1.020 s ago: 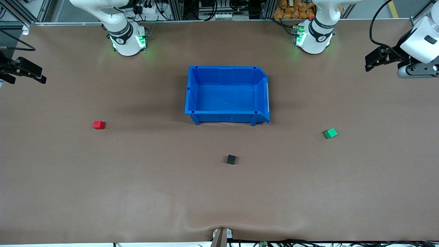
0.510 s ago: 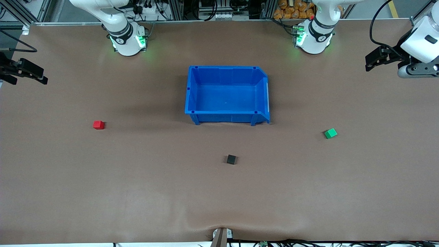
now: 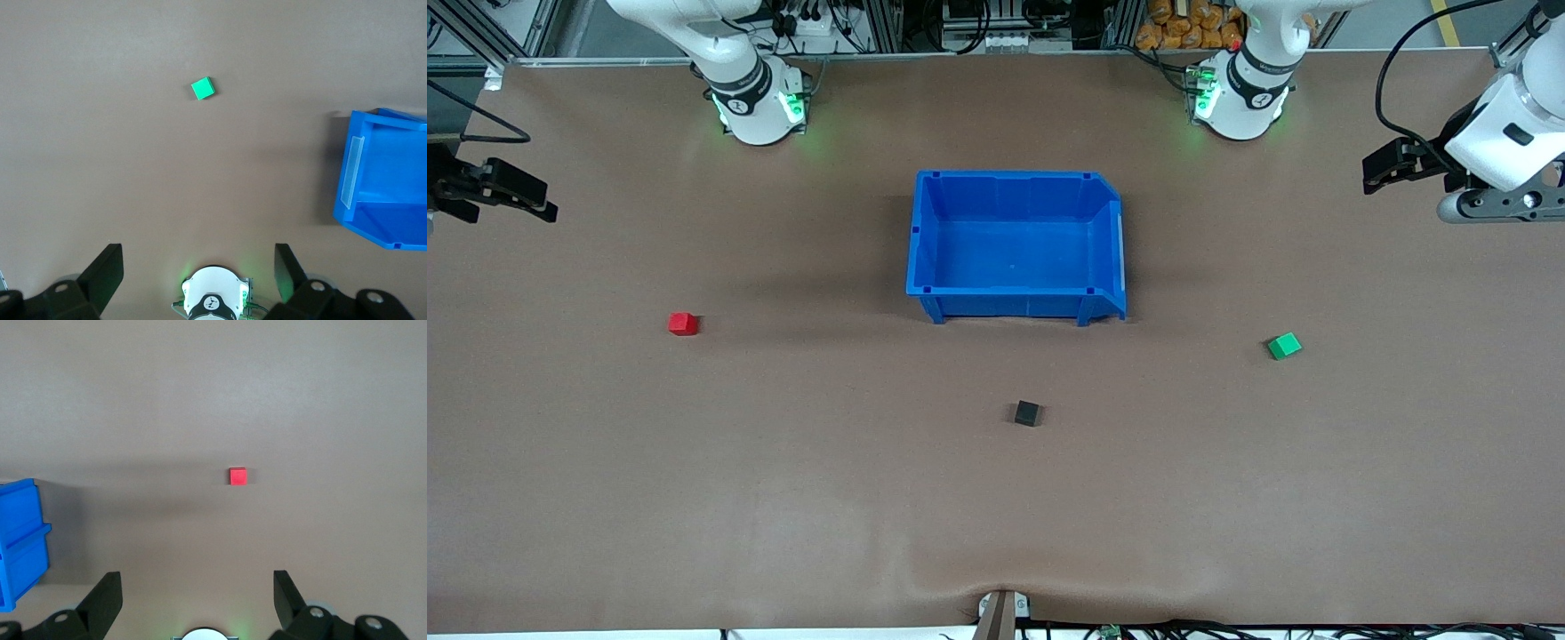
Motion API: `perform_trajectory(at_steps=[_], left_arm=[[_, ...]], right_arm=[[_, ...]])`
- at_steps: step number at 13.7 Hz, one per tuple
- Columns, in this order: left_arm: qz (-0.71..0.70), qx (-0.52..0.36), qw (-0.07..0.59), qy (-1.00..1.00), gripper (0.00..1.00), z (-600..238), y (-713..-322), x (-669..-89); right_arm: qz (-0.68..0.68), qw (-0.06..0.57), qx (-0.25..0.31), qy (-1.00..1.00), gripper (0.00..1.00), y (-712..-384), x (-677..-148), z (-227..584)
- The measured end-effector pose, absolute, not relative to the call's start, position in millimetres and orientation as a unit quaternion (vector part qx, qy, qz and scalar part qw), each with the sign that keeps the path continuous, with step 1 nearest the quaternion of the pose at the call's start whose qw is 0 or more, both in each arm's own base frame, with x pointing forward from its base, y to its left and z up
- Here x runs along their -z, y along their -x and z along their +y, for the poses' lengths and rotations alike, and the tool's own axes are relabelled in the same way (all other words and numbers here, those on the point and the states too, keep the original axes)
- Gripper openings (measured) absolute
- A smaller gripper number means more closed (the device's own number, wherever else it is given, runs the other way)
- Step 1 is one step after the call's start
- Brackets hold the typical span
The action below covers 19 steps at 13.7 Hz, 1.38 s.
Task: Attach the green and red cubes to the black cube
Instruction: 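Move the left gripper to the green cube while the right gripper advances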
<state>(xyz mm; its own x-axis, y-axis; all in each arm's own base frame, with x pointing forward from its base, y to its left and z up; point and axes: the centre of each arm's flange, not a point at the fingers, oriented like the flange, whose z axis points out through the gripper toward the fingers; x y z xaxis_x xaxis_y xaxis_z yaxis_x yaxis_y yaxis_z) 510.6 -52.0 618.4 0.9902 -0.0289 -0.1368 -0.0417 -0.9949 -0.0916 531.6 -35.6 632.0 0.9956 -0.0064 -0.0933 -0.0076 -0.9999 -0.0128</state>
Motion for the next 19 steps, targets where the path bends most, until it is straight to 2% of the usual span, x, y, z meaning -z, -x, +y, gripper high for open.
perform_trajectory(at_steps=[11, 19], left_arm=[[0.014, -0.099, 0.049, 0.994, 1.00, -47, -508, -592], [-0.007, -0.070, 0.045, 0.997, 1.00, -29, -523, -526]], right_arm=[[0.016, 0.006, -0.066, 0.998, 1.00, -542, -611, -48], [0.028, 0.005, -0.088, 0.996, 1.00, -558, -579, -62]])
